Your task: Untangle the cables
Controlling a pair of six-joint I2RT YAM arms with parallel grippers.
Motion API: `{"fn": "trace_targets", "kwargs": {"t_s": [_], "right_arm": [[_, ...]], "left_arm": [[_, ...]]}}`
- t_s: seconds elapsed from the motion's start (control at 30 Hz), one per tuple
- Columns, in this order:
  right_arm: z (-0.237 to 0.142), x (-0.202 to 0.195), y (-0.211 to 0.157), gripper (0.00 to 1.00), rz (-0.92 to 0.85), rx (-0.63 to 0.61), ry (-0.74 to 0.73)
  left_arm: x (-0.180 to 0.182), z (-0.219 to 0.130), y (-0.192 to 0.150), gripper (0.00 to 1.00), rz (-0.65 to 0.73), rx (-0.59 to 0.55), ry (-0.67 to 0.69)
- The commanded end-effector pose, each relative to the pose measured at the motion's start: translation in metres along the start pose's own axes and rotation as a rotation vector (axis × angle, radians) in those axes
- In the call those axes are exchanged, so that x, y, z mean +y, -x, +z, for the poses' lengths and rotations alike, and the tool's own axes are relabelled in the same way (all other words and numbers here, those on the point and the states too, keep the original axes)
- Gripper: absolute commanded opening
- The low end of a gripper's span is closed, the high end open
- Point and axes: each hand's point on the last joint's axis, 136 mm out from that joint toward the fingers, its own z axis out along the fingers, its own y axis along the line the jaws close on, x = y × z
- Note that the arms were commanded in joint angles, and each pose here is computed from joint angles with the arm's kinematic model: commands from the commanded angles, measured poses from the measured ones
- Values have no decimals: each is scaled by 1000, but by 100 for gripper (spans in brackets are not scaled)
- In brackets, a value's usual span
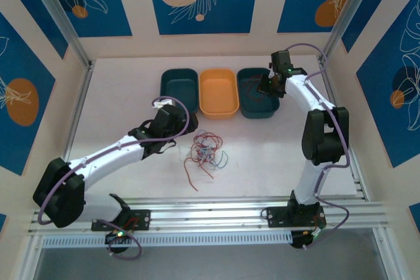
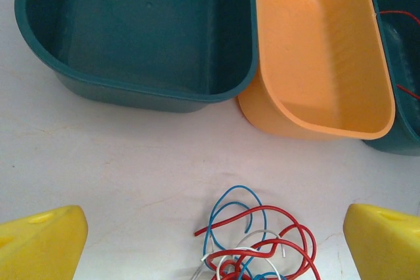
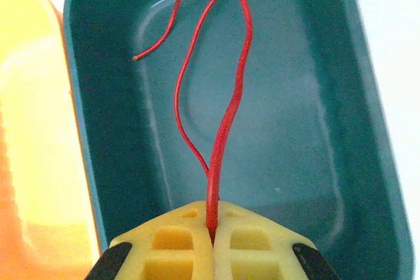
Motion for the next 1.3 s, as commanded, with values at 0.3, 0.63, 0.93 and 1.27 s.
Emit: {"fn": "trace_targets", "kwargs": {"t_s": [0.3,0.63,0.93,1.27], "right_arm": [[37,-17,-21,0,61,88,-90],[19,-17,-20,24,60,71,-86],[-14,-25,-16,51,69,19,-140],[-68,16,-46,53,32,6,39]], "left_arm": [[-7,-1,-6,100,-44,25,-39],[-9,-1,-2,100,-42,16,-29],[-8,-3,0,100,-39,12,-23],[3,-4,-12,100,-30,70,24]]}}
